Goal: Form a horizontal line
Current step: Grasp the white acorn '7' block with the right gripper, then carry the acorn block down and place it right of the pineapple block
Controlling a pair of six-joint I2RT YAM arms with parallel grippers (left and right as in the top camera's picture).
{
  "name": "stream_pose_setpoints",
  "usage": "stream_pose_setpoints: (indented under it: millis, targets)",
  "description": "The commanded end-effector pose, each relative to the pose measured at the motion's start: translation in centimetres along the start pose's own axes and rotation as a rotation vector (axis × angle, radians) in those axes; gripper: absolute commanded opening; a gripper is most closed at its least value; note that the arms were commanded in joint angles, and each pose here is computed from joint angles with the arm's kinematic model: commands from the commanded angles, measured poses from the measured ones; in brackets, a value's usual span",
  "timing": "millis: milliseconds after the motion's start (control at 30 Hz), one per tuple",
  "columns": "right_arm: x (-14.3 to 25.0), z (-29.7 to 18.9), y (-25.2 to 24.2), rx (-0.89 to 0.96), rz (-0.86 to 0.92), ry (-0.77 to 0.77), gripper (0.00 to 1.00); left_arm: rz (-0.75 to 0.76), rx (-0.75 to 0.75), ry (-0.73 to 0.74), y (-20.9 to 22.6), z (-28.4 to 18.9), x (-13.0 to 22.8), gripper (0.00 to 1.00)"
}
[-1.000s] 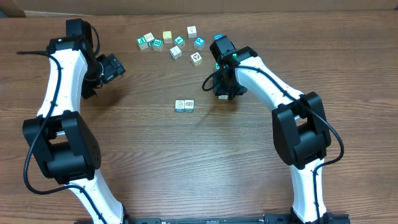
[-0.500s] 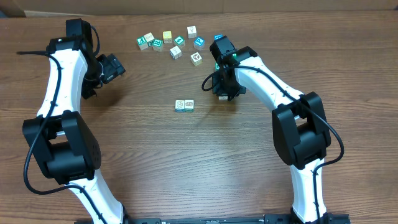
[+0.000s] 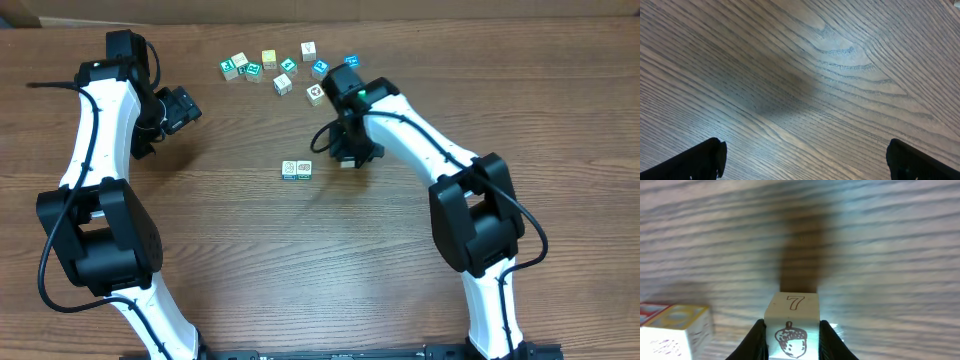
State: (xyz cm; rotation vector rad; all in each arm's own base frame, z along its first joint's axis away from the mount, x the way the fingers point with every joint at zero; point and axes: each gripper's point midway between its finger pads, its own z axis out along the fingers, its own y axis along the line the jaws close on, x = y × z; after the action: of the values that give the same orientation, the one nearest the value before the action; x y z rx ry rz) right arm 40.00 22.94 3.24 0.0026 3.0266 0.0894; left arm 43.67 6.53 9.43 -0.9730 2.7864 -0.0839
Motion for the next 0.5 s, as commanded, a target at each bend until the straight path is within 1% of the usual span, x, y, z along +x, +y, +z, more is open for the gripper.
stream_pose_setpoints:
  millis: [0, 467]
  targets:
    - [-0.7, -2.7, 1.9, -0.048, 0.049, -0.061, 0.21, 0.009, 0.004, -0.019, -0.2, -0.5, -0.6, 1.00]
    - [-0.1, -2.6, 3.1, -0.056, 0.075, -0.063, 0.22, 0.009, 0.004, -0.019, -0.2, -0.5, -0.6, 1.00]
